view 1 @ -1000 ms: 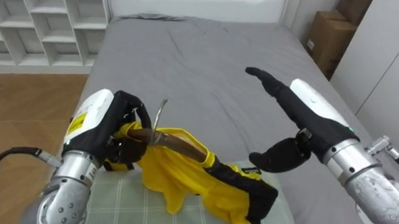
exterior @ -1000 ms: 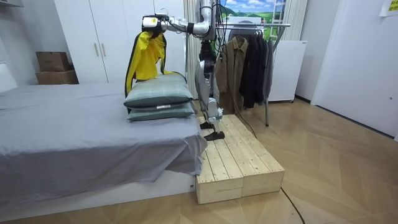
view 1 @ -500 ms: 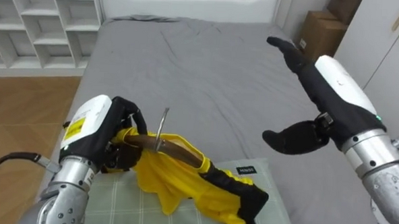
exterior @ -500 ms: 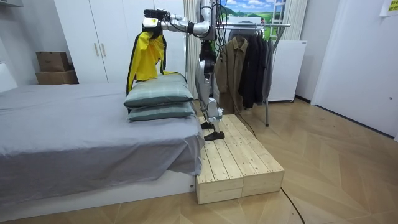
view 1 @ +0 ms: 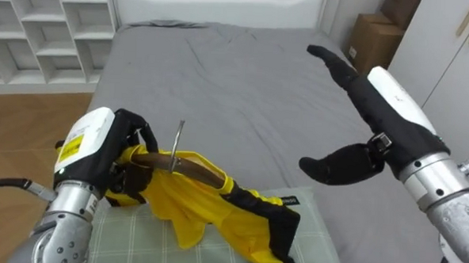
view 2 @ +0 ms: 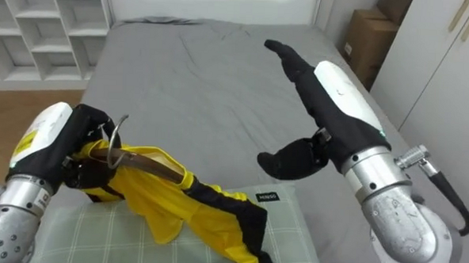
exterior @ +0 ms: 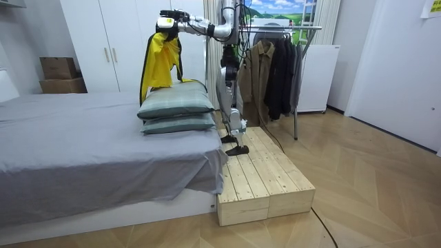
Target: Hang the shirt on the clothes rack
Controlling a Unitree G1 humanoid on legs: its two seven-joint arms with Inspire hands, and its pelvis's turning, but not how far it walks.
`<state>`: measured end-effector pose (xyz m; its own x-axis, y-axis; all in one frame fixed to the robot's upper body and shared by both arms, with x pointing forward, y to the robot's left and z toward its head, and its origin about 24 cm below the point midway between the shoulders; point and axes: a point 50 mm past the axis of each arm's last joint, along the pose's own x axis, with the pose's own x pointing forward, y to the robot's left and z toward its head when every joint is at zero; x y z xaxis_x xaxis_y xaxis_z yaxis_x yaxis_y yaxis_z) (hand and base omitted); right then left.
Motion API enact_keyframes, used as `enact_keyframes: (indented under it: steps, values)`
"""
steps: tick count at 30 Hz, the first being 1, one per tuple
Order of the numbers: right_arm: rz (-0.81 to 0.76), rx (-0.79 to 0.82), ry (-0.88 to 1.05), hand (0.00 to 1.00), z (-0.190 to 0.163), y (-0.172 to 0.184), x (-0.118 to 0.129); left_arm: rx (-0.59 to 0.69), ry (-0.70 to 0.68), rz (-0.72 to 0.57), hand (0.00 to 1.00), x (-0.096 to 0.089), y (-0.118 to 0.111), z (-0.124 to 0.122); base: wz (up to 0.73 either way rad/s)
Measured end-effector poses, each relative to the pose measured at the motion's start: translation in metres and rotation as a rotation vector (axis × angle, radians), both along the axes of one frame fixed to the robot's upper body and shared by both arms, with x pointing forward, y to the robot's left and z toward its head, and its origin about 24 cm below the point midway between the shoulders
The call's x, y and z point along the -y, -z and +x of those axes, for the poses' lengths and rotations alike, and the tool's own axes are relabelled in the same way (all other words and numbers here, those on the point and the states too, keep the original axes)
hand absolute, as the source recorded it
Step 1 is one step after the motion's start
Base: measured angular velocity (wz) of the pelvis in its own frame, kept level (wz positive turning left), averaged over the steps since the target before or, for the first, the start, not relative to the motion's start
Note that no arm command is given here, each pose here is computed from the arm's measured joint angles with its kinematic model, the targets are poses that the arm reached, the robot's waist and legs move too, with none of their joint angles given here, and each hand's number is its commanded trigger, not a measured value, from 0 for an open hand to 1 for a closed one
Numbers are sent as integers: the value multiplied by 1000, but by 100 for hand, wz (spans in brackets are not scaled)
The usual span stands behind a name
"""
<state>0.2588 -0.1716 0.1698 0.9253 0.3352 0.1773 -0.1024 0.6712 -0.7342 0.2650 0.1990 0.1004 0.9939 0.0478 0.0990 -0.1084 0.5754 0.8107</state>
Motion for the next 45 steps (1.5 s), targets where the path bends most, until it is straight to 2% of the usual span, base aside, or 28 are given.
enact_keyframes:
  steps: [14,21,34,45]
  values:
    - [32,-158,-87,0,1,21,-6,0,-1,-48,100,6,3,0,0]
    - [35,-220,-166,0,-2,30,-19,3,-10,-25,100,8,3,0,0]
    - [57,-249,-189,0,-1,35,-24,8,-13,-23,100,8,2,0,0]
    - [32,-263,-164,0,0,37,-22,80,-9,18,100,12,-16,7,0]
